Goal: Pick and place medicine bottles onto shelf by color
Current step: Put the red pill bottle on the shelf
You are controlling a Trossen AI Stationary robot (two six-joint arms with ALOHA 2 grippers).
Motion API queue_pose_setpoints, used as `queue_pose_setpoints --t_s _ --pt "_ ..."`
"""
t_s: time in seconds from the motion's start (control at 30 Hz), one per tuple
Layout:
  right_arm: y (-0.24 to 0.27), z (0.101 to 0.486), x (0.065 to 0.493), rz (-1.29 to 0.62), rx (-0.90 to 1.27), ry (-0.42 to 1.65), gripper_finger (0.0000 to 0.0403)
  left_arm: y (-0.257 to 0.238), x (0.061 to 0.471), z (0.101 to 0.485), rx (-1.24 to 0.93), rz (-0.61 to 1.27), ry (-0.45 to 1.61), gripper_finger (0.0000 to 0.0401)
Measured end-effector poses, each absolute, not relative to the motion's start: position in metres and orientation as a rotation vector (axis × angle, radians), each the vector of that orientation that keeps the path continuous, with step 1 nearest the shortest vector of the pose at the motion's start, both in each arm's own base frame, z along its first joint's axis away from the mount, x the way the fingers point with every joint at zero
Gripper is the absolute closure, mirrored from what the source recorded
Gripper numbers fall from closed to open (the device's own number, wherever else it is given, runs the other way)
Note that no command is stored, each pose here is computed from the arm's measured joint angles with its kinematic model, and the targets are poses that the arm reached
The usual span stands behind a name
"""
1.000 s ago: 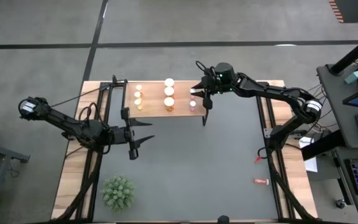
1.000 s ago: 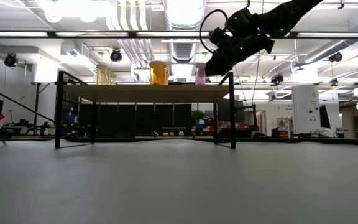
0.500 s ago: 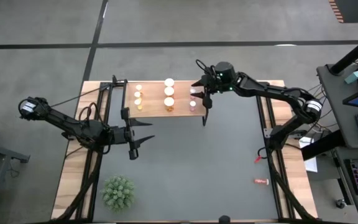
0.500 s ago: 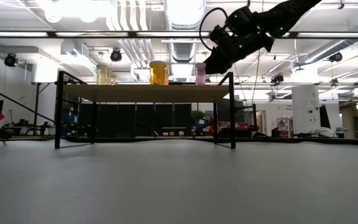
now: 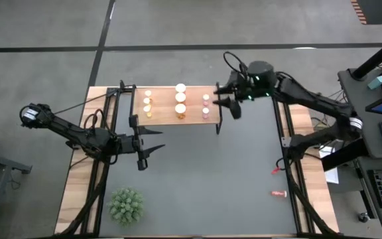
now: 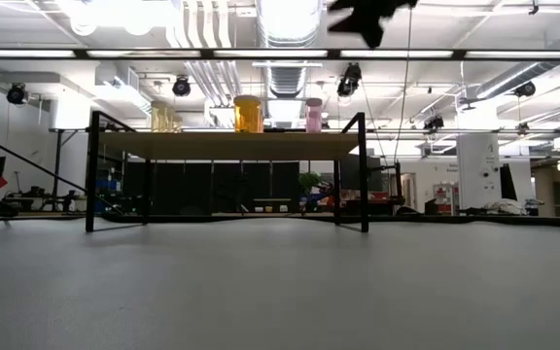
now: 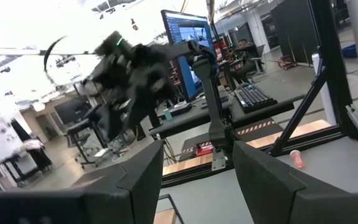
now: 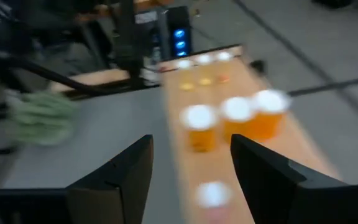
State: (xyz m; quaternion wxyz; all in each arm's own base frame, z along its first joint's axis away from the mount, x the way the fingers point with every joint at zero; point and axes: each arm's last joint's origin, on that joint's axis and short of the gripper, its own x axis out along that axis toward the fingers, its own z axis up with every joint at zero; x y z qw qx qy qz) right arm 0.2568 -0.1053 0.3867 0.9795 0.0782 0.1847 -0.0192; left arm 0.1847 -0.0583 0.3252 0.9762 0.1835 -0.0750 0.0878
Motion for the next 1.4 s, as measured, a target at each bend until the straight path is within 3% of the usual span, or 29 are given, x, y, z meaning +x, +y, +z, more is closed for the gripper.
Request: queue_pose_setpoints --t_s 0.3,0.5,0.63,0.9,1.4 --pt "0.005 0.409 0.243 0.053 0.492 0.527 0.02 -0.058 0.185 0.325 0.31 0.171 -0.157 0.0222" --pt "0.061 0.393 0.237 0.082 0.691 0.711 0.02 -0.058 0.185 0.325 0.308 0.169 -0.157 0.0222" --pt "0.089 0.368 0.228 0.02 0.742 0.964 0.02 -0.058 0.185 0.325 0.308 0.168 -0.157 0.0222" --pt "0.136 0.299 0.193 -0.269 0.498 1.568 0.02 -0.059 0.185 0.325 0.311 0.165 -0.152 0.0222" --pt "0.192 0.197 0.169 -0.197 0.121 1.856 0.02 -0.062 0.191 0.319 0.324 0.158 -0.124 0.0222"
